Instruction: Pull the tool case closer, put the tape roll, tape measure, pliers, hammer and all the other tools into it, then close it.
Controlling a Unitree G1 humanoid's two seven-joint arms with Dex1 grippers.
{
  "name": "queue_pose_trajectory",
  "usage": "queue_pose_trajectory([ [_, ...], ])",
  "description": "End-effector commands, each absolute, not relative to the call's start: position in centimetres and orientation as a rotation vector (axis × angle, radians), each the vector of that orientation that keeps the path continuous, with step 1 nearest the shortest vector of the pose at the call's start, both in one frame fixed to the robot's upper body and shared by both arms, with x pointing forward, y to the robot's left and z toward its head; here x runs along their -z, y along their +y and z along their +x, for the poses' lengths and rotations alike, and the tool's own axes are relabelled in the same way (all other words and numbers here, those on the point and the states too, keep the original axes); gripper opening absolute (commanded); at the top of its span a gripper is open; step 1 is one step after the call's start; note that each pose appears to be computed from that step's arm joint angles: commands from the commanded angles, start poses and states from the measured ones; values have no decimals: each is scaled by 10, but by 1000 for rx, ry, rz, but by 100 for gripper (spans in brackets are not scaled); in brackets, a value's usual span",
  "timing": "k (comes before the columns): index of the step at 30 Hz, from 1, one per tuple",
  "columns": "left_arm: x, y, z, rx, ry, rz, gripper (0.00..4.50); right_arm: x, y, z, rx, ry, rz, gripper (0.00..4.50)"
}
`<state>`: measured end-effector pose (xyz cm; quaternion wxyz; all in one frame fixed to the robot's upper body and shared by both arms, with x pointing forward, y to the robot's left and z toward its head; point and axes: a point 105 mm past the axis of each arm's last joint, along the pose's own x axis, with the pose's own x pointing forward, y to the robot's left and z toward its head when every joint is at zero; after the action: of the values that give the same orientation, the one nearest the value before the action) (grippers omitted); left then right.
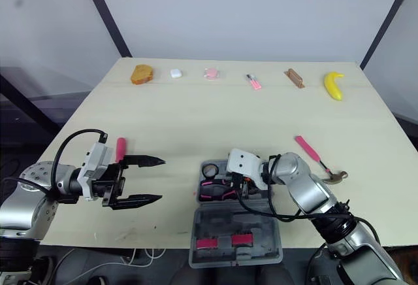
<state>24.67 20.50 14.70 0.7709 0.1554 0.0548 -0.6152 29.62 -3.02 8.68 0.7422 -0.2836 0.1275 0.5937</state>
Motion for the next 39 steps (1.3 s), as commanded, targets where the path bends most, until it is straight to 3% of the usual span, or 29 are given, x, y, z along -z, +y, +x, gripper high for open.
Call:
queue_pose_trajectory([
  [1, -154, 203, 248, 1340, 79, 350, 450, -87, -31, 302, -1275, 245, -599, 4],
  [14, -153, 202, 248, 1338, 79, 358, 450, -26, -48, 296, -1277, 490, -563, 4],
  [18, -152, 200, 249, 1340, 77, 356, 450, 15, -65, 289, -1258, 660, -609, 4],
  [26, -150, 200, 248, 1338, 82, 350, 450, 40, -79, 282, -1244, 800, -617, 4],
  [34, -148, 200, 248, 1330, 75, 349, 450, 8, -57, 298, -1214, 624, -501, 4],
  [39, -149, 204, 250, 1289, 61, 310, 450, -43, -49, 308, -1167, 402, -399, 4],
])
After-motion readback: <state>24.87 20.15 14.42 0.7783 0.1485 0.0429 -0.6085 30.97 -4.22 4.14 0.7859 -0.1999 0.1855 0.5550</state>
